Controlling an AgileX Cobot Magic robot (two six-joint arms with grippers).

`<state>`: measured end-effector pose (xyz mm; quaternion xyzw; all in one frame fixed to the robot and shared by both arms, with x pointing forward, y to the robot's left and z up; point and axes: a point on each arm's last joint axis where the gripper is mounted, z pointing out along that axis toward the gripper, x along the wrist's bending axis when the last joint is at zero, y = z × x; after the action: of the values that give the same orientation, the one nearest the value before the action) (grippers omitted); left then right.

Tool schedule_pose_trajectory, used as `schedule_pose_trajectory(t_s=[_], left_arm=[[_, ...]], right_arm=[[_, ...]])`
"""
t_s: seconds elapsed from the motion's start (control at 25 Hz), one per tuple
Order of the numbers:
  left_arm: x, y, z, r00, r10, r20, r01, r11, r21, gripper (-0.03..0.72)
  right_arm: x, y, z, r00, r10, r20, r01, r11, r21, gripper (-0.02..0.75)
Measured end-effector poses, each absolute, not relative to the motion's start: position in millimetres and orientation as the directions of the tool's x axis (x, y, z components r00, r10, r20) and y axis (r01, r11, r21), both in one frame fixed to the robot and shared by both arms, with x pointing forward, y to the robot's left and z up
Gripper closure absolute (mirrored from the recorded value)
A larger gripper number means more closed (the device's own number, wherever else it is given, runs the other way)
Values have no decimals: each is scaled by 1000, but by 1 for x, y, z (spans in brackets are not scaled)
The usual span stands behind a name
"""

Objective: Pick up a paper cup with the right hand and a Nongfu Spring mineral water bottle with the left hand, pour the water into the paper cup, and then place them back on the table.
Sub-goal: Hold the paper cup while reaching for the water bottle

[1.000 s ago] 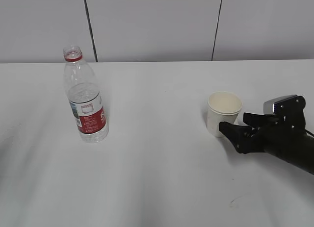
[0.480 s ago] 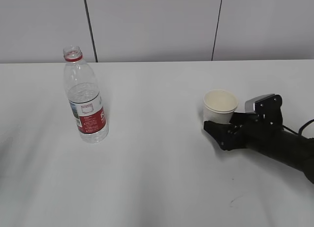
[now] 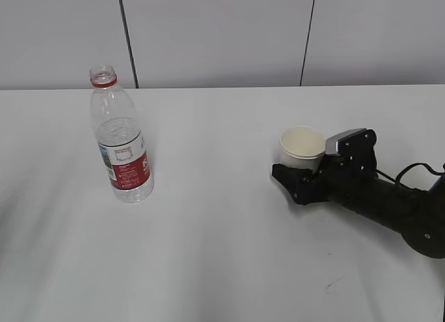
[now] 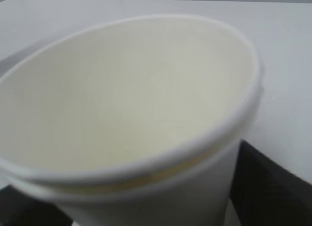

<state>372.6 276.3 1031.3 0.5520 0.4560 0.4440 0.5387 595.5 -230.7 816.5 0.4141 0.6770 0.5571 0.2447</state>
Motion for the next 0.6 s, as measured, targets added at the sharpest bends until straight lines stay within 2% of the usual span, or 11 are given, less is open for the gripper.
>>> schedule_pose_trajectory(t_s=[0.16,0.4,0.6], left_arm=[[373,276,1031,190,982,-1,25,-4,1000,313],[372,277,1026,182,981,-67,91,52,995,313],[372,274,1023,194,978,-76,129,51,990,313]], right_arm=[[596,-231,814,-529,837,136,296,32,955,104],[596,-232,813,-525,840,138,298,30,954,186],[596,-232,813,-525,840,138,297,29,954,200]])
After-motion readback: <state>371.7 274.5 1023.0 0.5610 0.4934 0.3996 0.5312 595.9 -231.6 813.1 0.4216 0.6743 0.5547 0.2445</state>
